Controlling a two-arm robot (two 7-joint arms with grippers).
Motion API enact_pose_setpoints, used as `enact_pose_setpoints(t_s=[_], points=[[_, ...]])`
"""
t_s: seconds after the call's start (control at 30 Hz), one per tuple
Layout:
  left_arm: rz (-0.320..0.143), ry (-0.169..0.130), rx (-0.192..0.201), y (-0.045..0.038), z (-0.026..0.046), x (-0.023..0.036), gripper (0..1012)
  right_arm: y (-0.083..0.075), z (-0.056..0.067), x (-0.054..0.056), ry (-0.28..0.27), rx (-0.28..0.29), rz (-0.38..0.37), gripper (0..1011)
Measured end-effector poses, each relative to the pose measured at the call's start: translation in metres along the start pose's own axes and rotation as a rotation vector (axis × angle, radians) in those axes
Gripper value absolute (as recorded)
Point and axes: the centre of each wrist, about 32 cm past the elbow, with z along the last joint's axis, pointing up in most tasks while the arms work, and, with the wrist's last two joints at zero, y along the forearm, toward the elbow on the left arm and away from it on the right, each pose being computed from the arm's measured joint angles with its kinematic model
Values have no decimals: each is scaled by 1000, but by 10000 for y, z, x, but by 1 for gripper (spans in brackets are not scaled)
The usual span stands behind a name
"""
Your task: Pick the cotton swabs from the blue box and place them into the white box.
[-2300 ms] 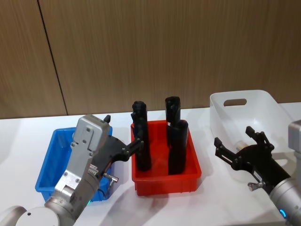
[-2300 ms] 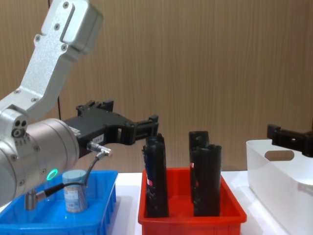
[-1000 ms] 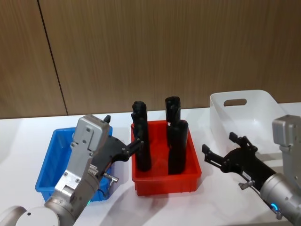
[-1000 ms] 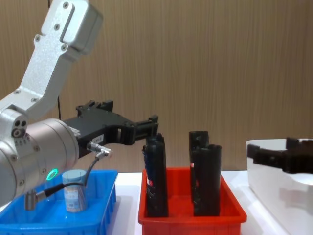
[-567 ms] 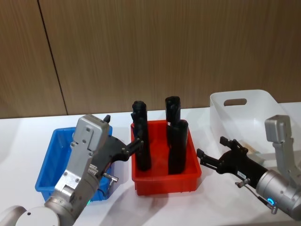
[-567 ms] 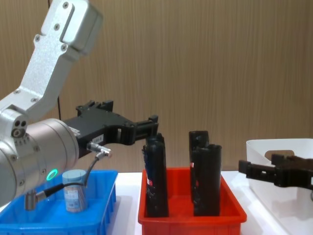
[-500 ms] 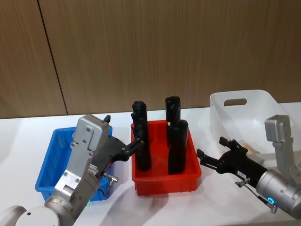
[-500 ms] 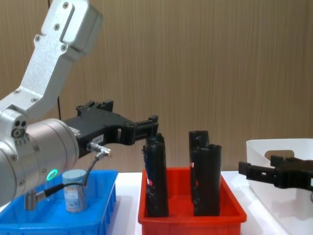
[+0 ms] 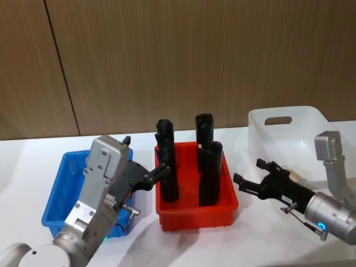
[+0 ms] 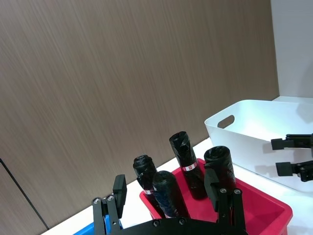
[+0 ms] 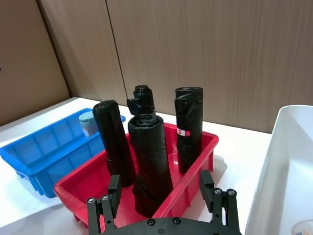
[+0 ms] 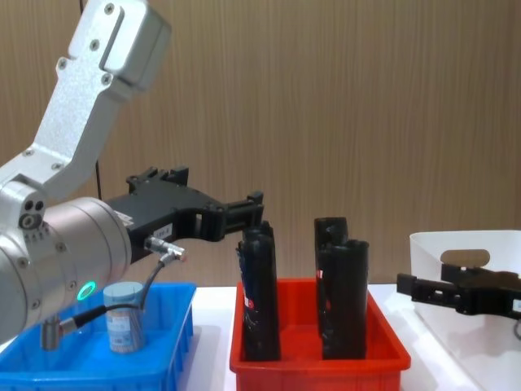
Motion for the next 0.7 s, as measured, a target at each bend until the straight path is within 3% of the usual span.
enact_pose_setpoints(t_s=[0.27, 0.7], points=[[0, 0, 0, 0, 0, 0, 1004, 142, -16, 147, 0, -8, 46, 1002], [0, 0, 0, 0, 0, 0, 1004, 378, -17, 198, -9, -26, 111, 1002]])
